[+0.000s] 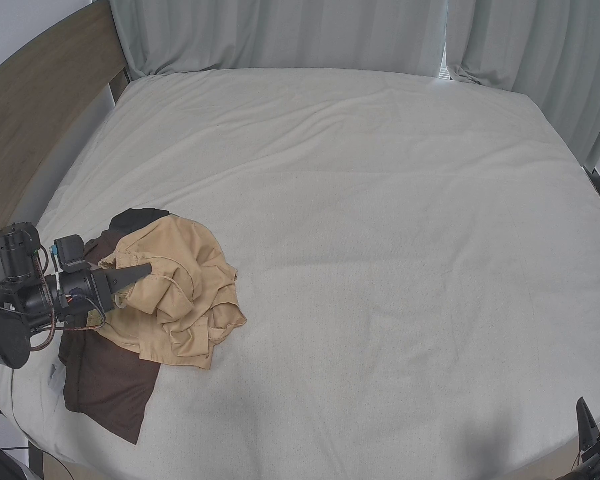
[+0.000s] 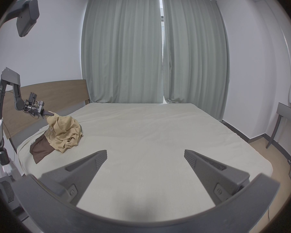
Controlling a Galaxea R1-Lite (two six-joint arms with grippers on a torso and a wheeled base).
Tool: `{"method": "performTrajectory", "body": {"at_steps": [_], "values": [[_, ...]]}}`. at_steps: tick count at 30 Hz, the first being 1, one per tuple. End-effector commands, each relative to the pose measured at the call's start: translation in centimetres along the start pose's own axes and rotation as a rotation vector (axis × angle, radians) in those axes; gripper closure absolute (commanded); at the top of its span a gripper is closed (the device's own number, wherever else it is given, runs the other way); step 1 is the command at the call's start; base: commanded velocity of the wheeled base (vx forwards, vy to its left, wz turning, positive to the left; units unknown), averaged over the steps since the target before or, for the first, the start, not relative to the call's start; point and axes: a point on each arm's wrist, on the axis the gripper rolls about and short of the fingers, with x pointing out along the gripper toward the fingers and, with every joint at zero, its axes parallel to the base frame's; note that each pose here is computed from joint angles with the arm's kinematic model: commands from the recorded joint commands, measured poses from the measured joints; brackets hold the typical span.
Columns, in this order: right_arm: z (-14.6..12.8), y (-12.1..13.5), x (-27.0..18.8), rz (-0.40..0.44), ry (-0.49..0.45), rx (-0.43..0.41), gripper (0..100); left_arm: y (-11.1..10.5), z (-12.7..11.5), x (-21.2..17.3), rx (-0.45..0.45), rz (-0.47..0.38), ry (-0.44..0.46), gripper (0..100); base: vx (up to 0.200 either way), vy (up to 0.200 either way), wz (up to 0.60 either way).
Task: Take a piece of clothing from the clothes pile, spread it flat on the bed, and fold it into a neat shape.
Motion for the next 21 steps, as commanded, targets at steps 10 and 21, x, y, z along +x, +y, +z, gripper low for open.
{"method": "performTrajectory", "body": {"at_steps": [10, 21], "values": [[-0.5, 0.0, 0.0, -0.001, 0.006, 0.000, 0, -4.3, 0.5, -1.2, -0.003, -0.082, -0.029, 100, 0.000, 0.000, 0.00], [-0.5, 0.0, 0.0, -0.001, 0.006, 0.000, 0, -7.9, 1.9, -0.1, -0.139, -0.068, -0.101, 100, 0.000, 0.000, 0.00]]}}
